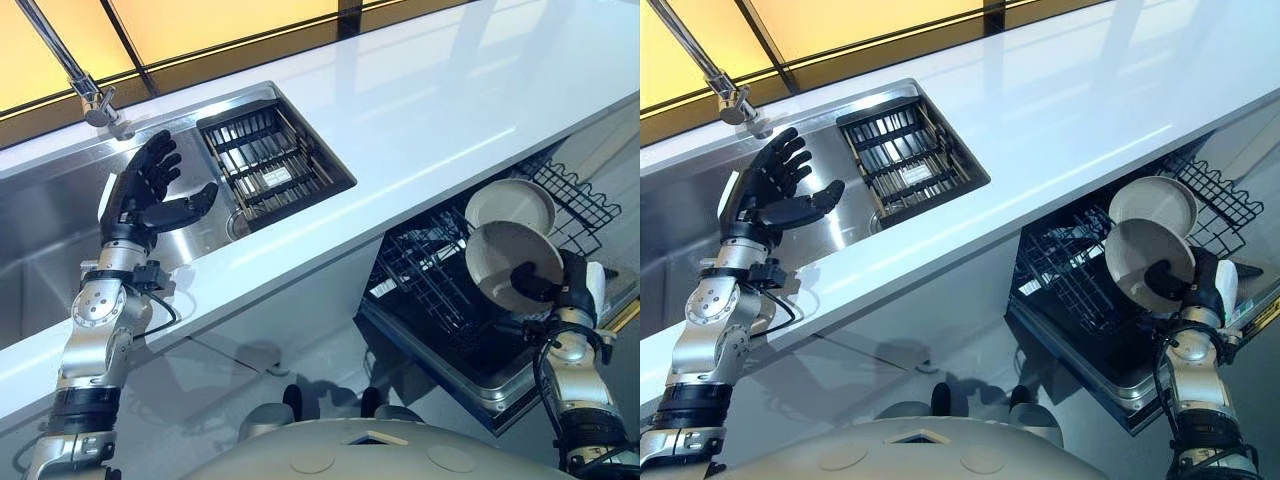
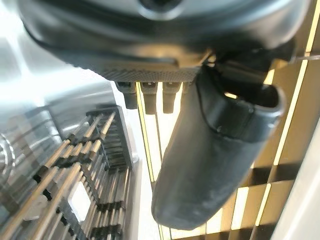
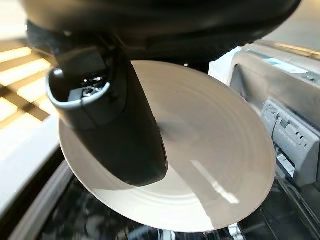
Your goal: Pick up plates and place into dishwasher.
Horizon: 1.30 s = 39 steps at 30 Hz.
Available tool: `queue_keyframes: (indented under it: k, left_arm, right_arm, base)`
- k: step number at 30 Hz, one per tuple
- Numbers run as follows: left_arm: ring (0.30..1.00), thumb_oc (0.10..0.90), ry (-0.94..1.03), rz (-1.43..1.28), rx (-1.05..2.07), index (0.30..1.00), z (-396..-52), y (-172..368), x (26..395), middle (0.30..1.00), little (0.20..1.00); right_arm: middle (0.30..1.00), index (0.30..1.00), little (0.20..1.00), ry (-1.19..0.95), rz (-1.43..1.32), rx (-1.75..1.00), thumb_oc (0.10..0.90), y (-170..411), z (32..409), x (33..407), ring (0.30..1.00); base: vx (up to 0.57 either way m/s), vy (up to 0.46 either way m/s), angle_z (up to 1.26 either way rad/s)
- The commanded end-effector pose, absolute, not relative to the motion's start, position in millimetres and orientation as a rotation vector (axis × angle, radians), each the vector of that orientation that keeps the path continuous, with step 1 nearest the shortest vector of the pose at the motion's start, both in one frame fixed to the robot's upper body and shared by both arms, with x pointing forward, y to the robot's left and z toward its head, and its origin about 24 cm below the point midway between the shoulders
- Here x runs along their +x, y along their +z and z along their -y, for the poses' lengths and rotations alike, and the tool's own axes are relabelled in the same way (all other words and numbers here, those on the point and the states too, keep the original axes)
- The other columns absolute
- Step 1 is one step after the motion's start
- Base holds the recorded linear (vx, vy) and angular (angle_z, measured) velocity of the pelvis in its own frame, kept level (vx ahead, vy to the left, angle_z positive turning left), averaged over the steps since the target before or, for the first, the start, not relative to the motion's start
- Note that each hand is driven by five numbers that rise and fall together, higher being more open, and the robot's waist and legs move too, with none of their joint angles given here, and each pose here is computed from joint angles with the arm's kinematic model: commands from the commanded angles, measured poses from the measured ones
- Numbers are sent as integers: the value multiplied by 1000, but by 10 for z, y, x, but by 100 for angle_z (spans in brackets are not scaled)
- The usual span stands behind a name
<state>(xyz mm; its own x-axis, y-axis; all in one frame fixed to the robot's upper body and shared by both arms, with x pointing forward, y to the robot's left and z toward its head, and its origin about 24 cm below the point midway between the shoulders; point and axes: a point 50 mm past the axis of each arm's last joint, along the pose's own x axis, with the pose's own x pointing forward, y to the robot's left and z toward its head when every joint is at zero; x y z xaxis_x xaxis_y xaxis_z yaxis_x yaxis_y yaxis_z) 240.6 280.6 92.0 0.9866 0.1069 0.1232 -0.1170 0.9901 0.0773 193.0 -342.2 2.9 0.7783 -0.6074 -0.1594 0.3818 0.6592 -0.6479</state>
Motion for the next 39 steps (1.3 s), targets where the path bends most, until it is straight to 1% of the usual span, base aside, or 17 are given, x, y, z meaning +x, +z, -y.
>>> queue_keyframes:
  k: [1,5,12,20,21,22,25,33,34,36,39]
  left_arm:
    - [900,800,162,354,233,900,-2974,1408,2425,900,900]
    - [900,800,136,343,295,900,-2968,1421,2446,900,900]
    - [900,800,94,329,284,900,-2924,1415,2470,900,900]
    - [900,800,54,325,273,900,-2865,1416,2493,900,900]
    - [900,800,46,323,269,900,-2852,1418,2495,900,900]
    - [900,800,42,321,267,900,-2849,1413,2497,900,900]
    - [900,800,38,314,265,900,-2848,1396,2490,900,900]
    - [900,800,62,294,248,900,-2890,1285,2424,900,900]
    - [900,800,62,293,247,900,-2891,1284,2423,900,900]
    - [900,800,71,287,241,900,-2901,1271,2420,900,900]
    - [900,800,75,280,242,900,-2923,1269,2413,900,900]
  right_arm:
    - [300,300,200,-583,-123,-780,100,639,3510,2337,300]
    - [300,300,200,-588,-169,-833,100,643,3545,2419,300]
    - [300,300,200,-613,-315,-902,100,529,3658,2477,300]
    - [300,300,200,-612,-440,-888,100,374,3624,2521,300]
    - [702,702,669,-600,-454,-880,569,345,3604,2531,702]
    - [900,900,900,-595,-453,-860,800,325,3587,2533,900]
    - [900,900,900,-602,-414,-811,800,339,3526,2557,900]
    - [900,900,900,-625,-11,-553,800,849,3204,2653,900]
    - [900,900,900,-626,-6,-549,800,856,3203,2647,900]
    - [900,900,900,-650,80,-457,800,980,3208,2607,900]
    - [900,900,900,-674,111,-414,800,1028,3257,2545,900]
  base:
    - [29,-10,9]
    - [45,-7,10]
    - [29,3,11]
    - [-5,11,16]
    - [6,22,6]
    - [8,24,12]
    - [6,17,13]
    - [-5,7,-2]
    - [-17,18,-13]
    - [-58,11,-18]
    - [-32,-7,-6]
